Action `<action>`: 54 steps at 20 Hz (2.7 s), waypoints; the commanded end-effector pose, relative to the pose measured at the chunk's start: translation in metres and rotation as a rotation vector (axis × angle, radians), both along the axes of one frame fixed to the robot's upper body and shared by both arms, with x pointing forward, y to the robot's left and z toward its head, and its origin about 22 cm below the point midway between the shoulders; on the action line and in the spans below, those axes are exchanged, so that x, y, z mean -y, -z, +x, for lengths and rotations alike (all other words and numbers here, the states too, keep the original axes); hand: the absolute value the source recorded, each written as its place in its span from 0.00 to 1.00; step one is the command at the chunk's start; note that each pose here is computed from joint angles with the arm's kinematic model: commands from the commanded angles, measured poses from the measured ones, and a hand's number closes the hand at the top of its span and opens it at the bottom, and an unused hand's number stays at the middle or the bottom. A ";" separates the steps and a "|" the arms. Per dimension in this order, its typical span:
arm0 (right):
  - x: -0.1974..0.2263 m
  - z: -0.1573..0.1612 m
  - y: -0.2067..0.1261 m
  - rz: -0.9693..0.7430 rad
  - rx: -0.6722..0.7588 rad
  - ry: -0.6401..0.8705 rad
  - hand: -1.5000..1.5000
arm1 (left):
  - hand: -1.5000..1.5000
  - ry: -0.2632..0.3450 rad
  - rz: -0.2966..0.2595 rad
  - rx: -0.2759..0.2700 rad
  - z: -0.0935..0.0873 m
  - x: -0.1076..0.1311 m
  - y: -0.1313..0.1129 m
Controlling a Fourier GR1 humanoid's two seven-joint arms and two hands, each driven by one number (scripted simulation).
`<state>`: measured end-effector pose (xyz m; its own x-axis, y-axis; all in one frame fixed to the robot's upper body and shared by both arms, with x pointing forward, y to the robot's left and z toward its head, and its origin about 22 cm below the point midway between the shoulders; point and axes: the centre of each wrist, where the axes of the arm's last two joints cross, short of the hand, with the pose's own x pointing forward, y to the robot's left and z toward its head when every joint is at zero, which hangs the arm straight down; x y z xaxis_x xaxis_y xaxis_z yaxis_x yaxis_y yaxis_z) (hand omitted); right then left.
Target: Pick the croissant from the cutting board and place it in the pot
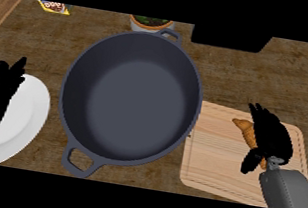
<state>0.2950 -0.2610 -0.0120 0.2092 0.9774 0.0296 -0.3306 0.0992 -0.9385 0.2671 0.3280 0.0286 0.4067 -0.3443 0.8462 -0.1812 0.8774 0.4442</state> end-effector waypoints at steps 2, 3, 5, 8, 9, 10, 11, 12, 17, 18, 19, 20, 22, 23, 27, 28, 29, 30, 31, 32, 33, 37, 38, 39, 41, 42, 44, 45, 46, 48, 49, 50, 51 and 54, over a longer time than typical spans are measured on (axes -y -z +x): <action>0.007 0.005 0.012 0.016 -0.016 -0.028 1.00 | 0.50 -0.004 -0.001 0.003 0.002 -0.007 -0.008; 0.019 0.004 0.013 0.027 0.002 -0.027 1.00 | 0.50 -0.002 0.001 0.001 -0.006 0.004 0.005; 0.013 -0.002 0.025 -0.019 0.072 -0.087 1.00 | 0.50 -0.008 0.023 0.005 -0.004 0.000 0.005; 0.005 -0.003 0.010 -0.075 0.125 -0.114 1.00 | 0.50 -0.008 0.001 -0.011 -0.006 -0.008 -0.003; 0.007 -0.001 0.010 -0.088 0.140 -0.128 1.00 | 0.50 -0.011 0.004 -0.017 0.001 -0.004 0.011; 0.007 -0.003 0.015 -0.108 0.141 -0.139 1.00 | 0.50 -0.024 -0.008 -0.007 -0.007 -0.004 0.008; -0.004 0.005 0.017 -0.107 0.171 -0.146 1.00 | 0.50 0.010 -0.003 0.012 0.006 -0.002 0.002; -0.003 -0.005 0.006 -0.107 0.183 -0.140 1.00 | 0.50 -0.004 0.019 -0.010 0.002 -0.002 -0.009; -0.012 -0.019 -0.010 -0.127 0.283 -0.133 1.00 | 0.50 -0.012 0.007 0.015 -0.004 0.006 -0.018; -0.008 -0.008 -0.006 -0.151 0.292 -0.130 1.00 | 0.50 -0.004 -0.008 0.002 -0.001 0.007 -0.010; -0.005 -0.010 -0.015 -0.186 0.340 -0.134 1.00 | 0.50 0.005 -0.003 0.001 -0.005 -0.003 0.005; -0.023 -0.027 -0.016 -0.154 0.318 -0.091 1.00 | 0.50 -0.018 -0.002 -0.006 -0.004 -0.016 0.012; 0.002 -0.051 -0.024 -0.101 0.261 -0.047 1.00 | 0.50 -0.014 -0.004 0.000 0.000 -0.001 0.007; -0.018 -0.073 -0.035 -0.070 0.246 -0.016 1.00 | 0.50 -0.041 0.009 -0.016 -0.015 -0.017 0.008; -0.028 -0.119 -0.066 -0.045 0.259 0.066 1.00 | 0.50 -0.042 0.014 -0.017 -0.004 -0.006 -0.006; -0.025 -0.126 -0.081 -0.044 0.317 0.085 1.00 | 0.50 -0.031 0.014 -0.011 -0.015 -0.016 -0.004; -0.025 -0.138 -0.088 0.005 0.370 0.082 1.00 | 0.50 -0.050 0.013 -0.019 -0.016 -0.016 -0.008; -0.031 -0.138 -0.100 0.060 0.413 0.081 1.00 | 0.50 -0.038 0.003 -0.011 -0.017 -0.014 0.000; -0.034 -0.147 -0.108 0.071 0.489 0.078 1.00 | 0.50 -0.035 -0.002 -0.030 -0.020 -0.006 0.008; -0.040 -0.149 -0.125 0.101 0.571 0.053 1.00 | 0.50 -0.037 0.000 -0.028 -0.016 -0.011 0.005; -0.037 -0.159 -0.136 0.091 0.631 0.004 1.00 | 0.50 -0.044 -0.001 -0.016 -0.019 -0.014 0.004; -0.068 -0.164 -0.175 0.288 0.832 -0.083 1.00 | 0.50 -0.022 0.016 -0.014 -0.006 -0.013 -0.003; -0.069 -0.173 -0.186 0.290 0.881 -0.084 1.00 | 0.50 -0.002 0.008 -0.012 -0.007 0.002 -0.002; -0.069 -0.183 -0.191 0.281 0.899 -0.091 1.00 | 0.50 -0.015 0.000 -0.014 -0.006 -0.010 -0.001; -0.082 -0.183 -0.206 0.308 0.947 -0.116 1.00 | 0.50 -0.016 0.014 -0.001 -0.007 -0.009 -0.001; -0.086 -0.187 -0.211 0.302 0.948 -0.124 1.00 | 0.50 -0.019 0.005 -0.020 -0.002 -0.004 -0.001; -0.091 -0.183 -0.222 0.250 0.944 -0.135 1.00 | 0.50 0.000 -0.009 -0.009 -0.011 0.009 0.011; -0.101 -0.191 -0.225 0.306 0.940 -0.155 1.00 | 0.50 -0.016 -0.013 -0.004 0.003 -0.003 0.002; -0.109 -0.177 -0.231 0.278 0.931 -0.173 1.00 | 0.50 -0.003 0.004 -0.002 -0.003 -0.012 -0.002; -0.132 -0.165 -0.237 0.285 0.894 -0.186 1.00 | 0.50 0.004 0.000 -0.012 -0.004 0.005 -0.015; -0.147 -0.163 -0.239 0.271 0.877 -0.195 1.00 | 0.50 0.008 0.003 -0.005 0.004 0.009 0.002; -0.142 -0.171 -0.247 0.280 0.835 -0.215 1.00 | 0.50 -0.003 0.013 -0.002 0.003 -0.002 -0.006; -0.160 -0.159 -0.246 0.291 0.824 -0.206 1.00 | 0.50 0.000 -0.002 -0.017 0.001 0.000 0.000; -0.179 -0.138 -0.258 0.316 0.785 -0.179 1.00 | 0.50 0.011 -0.007 -0.004 0.002 -0.002 0.000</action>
<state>0.1496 -0.1052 0.2283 -0.1725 0.9191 0.3543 0.4037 0.3941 -0.8257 0.2699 0.3252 0.0326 0.4088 -0.3475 0.8439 -0.1723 0.8786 0.4453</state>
